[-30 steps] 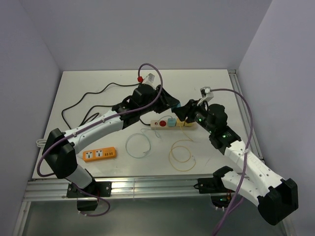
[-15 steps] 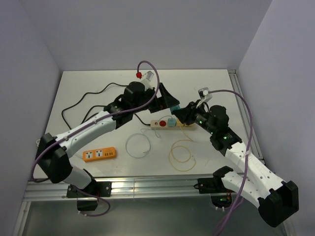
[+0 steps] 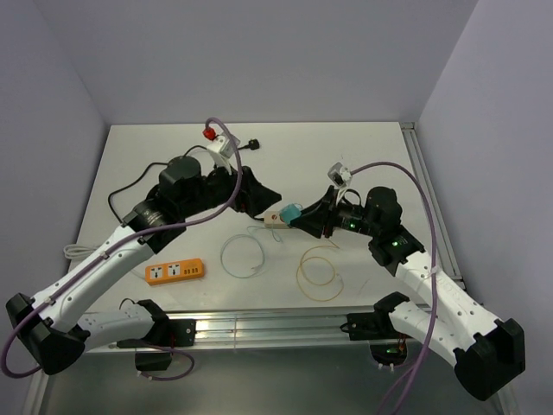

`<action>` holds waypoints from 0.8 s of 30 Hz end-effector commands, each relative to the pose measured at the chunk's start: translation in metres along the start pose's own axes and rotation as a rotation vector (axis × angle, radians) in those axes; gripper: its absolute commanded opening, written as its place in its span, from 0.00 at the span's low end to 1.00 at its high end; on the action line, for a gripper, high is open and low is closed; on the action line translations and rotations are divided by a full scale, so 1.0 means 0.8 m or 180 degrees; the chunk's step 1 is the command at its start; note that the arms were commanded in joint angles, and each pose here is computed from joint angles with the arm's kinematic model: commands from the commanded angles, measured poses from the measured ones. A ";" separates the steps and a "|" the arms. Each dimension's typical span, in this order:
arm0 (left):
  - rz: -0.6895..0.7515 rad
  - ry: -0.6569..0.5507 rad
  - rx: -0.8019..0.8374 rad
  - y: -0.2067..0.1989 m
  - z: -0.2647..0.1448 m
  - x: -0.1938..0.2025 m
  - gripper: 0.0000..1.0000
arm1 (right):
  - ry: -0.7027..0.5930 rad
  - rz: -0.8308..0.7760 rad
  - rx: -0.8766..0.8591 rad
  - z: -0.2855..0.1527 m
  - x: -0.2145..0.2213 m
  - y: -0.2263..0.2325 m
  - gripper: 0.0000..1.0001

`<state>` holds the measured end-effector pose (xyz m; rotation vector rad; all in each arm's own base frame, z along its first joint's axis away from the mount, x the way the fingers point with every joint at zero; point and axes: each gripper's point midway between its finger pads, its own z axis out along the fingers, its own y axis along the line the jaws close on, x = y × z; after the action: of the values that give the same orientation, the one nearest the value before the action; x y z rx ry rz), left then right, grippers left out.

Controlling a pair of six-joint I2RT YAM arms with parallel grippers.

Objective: Insert the plug

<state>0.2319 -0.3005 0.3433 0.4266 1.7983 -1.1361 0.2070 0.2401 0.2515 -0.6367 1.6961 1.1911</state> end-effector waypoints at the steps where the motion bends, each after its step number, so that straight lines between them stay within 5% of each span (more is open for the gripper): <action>1: 0.0252 0.0445 0.0243 -0.012 0.000 0.017 0.87 | -0.0057 -0.0421 -0.0381 0.001 -0.009 0.031 0.00; 3: 0.0182 0.0791 0.0206 -0.005 0.002 0.040 0.81 | -0.0004 -0.0473 -0.0453 0.005 -0.003 0.039 0.00; 8: 0.0216 0.0955 0.0328 -0.012 -0.004 0.050 0.82 | 0.0051 -0.0456 -0.0486 0.005 0.003 0.042 0.00; 12: 0.0780 0.0550 0.0872 -0.048 -0.038 0.034 0.86 | 0.0054 -0.0292 -0.0666 0.001 0.002 0.059 0.00; 17: 0.1171 0.0427 0.1393 -0.067 -0.060 0.053 0.75 | 0.0304 -0.0008 -0.1099 -0.003 0.004 0.089 0.00; 24: 0.1190 0.0792 0.1879 -0.082 -0.064 0.079 0.59 | 0.0264 -0.0064 -0.1532 -0.023 -0.009 0.127 0.00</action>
<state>0.1395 -0.2993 0.3229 1.1302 1.5687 -1.3225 0.1404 0.2642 0.2596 -0.8955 1.6536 1.5389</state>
